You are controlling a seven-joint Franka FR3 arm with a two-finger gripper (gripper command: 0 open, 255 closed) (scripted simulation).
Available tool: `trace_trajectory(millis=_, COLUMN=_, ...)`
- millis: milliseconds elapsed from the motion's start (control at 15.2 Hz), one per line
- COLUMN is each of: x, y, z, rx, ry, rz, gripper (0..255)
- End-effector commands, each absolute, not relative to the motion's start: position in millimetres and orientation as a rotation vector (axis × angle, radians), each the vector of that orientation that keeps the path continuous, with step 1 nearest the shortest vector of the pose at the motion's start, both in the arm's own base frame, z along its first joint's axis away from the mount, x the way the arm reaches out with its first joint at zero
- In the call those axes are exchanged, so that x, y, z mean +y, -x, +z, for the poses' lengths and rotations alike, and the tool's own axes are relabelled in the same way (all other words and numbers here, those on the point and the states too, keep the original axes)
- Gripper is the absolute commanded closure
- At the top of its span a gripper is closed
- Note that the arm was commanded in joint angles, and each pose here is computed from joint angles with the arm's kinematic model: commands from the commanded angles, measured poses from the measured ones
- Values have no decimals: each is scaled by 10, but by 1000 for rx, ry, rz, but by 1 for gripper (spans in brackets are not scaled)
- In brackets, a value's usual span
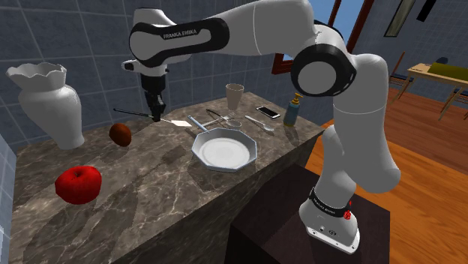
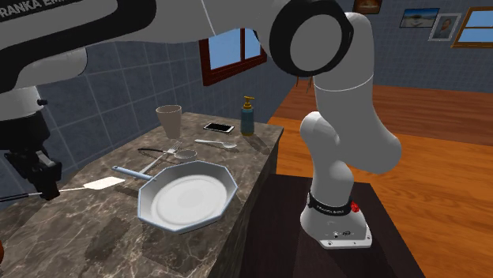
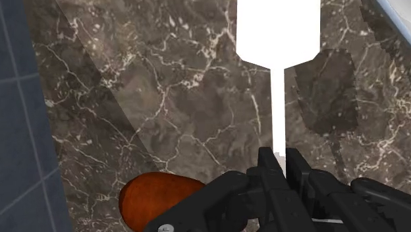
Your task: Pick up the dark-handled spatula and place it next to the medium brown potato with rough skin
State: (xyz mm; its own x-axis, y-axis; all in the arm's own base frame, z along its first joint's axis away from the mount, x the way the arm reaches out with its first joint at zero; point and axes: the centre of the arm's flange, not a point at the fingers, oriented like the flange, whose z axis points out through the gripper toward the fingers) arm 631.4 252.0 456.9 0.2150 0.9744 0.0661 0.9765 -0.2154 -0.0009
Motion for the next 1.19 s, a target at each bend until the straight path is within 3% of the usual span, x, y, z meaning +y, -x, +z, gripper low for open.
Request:
trace_trajectory(millis=0, x=2519, y=-6316, z=4460, rx=-1941, ry=2415, rz=-80, gripper=255)
trace_trajectory(millis=1122, x=2519, y=-6316, z=3562, rx=-1941, ry=2415, rz=-80, gripper=255)
